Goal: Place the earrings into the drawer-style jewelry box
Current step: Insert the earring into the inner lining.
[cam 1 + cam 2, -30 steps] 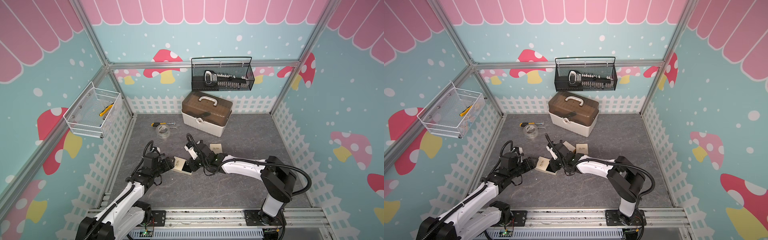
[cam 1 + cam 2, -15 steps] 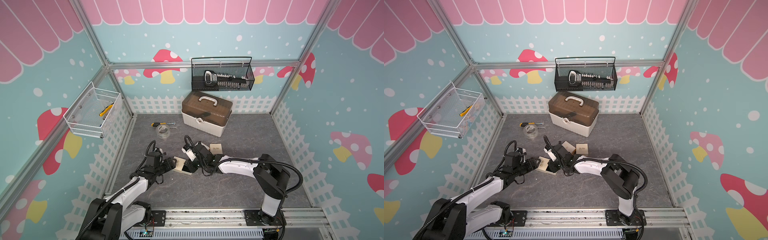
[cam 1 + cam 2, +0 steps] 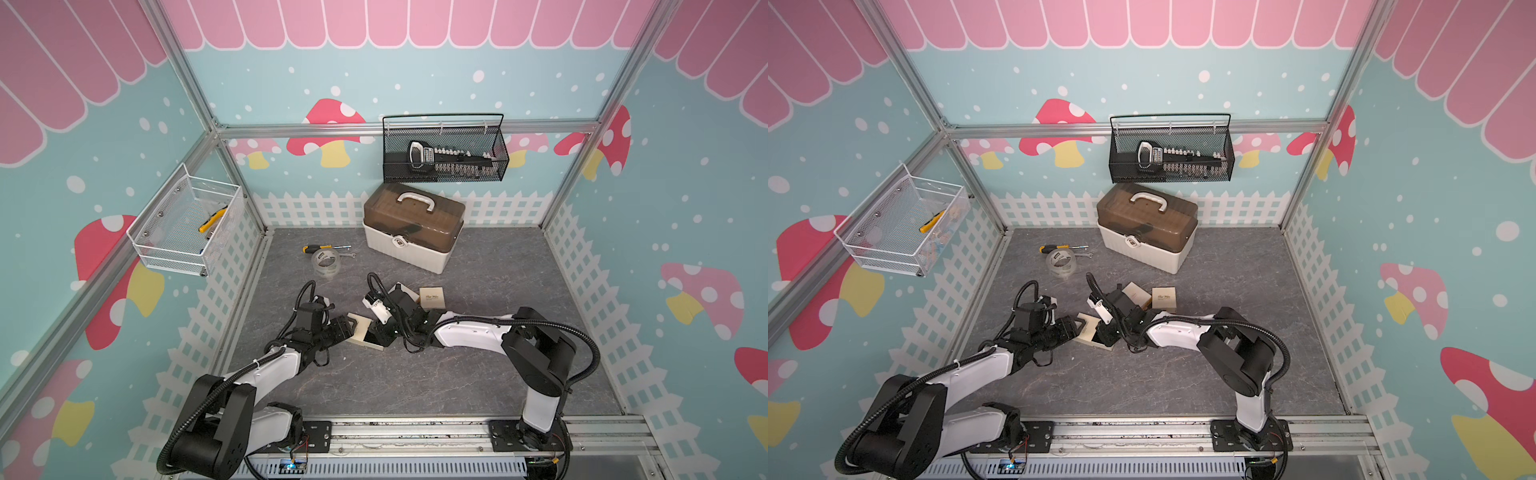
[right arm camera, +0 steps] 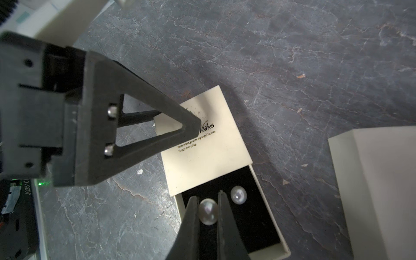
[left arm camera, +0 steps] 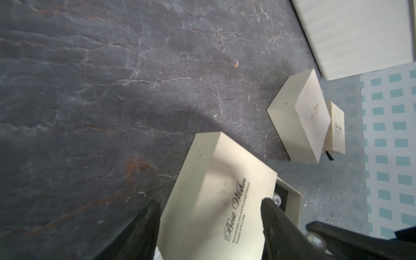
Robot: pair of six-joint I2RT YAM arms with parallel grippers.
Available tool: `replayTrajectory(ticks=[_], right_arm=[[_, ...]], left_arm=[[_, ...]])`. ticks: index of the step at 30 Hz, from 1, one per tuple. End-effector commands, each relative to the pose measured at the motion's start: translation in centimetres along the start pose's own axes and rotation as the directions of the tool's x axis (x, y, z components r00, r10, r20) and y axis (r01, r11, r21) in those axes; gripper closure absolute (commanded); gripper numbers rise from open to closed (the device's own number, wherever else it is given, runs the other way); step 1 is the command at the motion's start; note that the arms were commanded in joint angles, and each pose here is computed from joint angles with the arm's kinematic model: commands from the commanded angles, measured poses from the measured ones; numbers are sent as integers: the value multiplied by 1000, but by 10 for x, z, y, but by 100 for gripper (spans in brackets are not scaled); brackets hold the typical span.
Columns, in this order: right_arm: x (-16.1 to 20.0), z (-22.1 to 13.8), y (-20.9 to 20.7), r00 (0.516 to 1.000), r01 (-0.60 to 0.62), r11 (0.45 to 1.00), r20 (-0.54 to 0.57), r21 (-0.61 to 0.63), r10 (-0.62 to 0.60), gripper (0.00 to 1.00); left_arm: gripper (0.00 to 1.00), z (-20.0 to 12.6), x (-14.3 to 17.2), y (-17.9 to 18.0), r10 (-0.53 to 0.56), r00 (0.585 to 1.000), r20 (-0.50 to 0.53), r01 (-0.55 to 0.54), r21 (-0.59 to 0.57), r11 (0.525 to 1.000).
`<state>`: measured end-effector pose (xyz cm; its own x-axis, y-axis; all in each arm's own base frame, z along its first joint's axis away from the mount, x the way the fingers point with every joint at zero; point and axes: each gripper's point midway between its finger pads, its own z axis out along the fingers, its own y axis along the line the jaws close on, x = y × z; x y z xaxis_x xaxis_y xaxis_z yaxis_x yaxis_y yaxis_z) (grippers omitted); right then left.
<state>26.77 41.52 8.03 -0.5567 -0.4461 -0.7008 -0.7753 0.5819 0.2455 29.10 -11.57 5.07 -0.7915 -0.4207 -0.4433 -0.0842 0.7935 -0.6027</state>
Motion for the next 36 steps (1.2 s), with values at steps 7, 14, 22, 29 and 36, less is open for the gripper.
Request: replayTrajectory(ticks=[7, 14, 22, 29, 36], right_arm=[[9, 11, 0, 1000, 22, 1000, -23, -10, -22, 100], [11, 10, -1, 1000, 19, 1000, -24, -4, -19, 100], [10, 6, -5, 1000, 28, 999, -12, 19, -28, 100], [12, 6, -6, 1000, 25, 999, -13, 26, -25, 100], [13, 8, -6, 1000, 25, 999, -16, 22, -25, 100]], left_arm=[[29, 2, 1, -9, 21, 1000, -3, -21, 65, 998], [29, -18, -6, -10, 50, 996, 77, -54, 49, 997], [29, -37, -5, -38, 97, 990, 103, -113, 166, 980], [32, -24, 5, -42, 86, 995, 42, -93, 218, 971], [32, -14, 10, -42, 89, 996, 9, -89, 218, 972]])
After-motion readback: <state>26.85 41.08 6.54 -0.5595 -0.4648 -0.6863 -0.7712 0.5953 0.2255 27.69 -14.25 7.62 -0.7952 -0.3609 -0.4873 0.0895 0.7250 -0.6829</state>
